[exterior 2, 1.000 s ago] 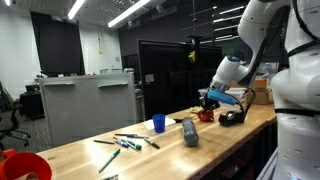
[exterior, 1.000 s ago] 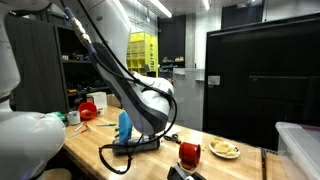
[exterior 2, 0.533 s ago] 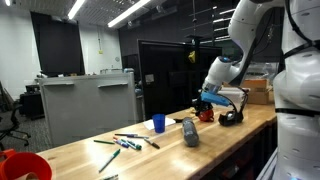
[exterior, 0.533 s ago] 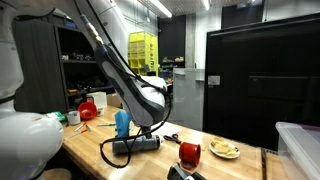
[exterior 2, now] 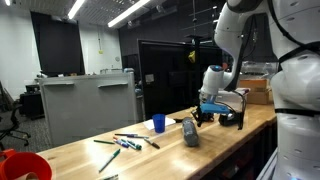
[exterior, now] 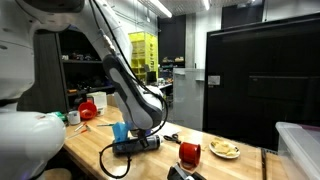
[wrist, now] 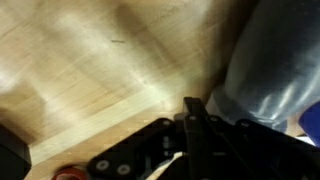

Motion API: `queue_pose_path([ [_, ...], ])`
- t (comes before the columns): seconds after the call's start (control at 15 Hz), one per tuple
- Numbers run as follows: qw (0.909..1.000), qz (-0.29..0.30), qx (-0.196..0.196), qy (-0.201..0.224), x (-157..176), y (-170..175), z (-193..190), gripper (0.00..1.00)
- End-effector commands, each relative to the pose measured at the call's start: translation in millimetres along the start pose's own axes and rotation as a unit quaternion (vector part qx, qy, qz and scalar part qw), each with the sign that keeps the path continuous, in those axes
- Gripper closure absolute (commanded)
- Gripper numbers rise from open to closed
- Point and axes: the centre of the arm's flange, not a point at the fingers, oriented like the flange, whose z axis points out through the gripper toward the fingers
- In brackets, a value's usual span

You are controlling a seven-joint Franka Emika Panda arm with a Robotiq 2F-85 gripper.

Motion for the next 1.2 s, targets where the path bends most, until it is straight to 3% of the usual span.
queue_pose_path([
  [0.0, 0.9979, -0.015, -0.061, -0.016, -4, -38, -58, 1.0],
  [0.13, 0.9981, -0.02, -0.057, -0.005, -10, -34, -52, 1.0],
  [0.4, 0.9987, -0.035, 0.016, 0.033, -15, -43, -70, 1.0],
  [0.73, 0.9952, -0.044, 0.085, 0.021, -6, -69, -103, 1.0],
  [1.13, 0.9931, -0.015, 0.115, 0.019, 2, -74, -118, 1.0],
])
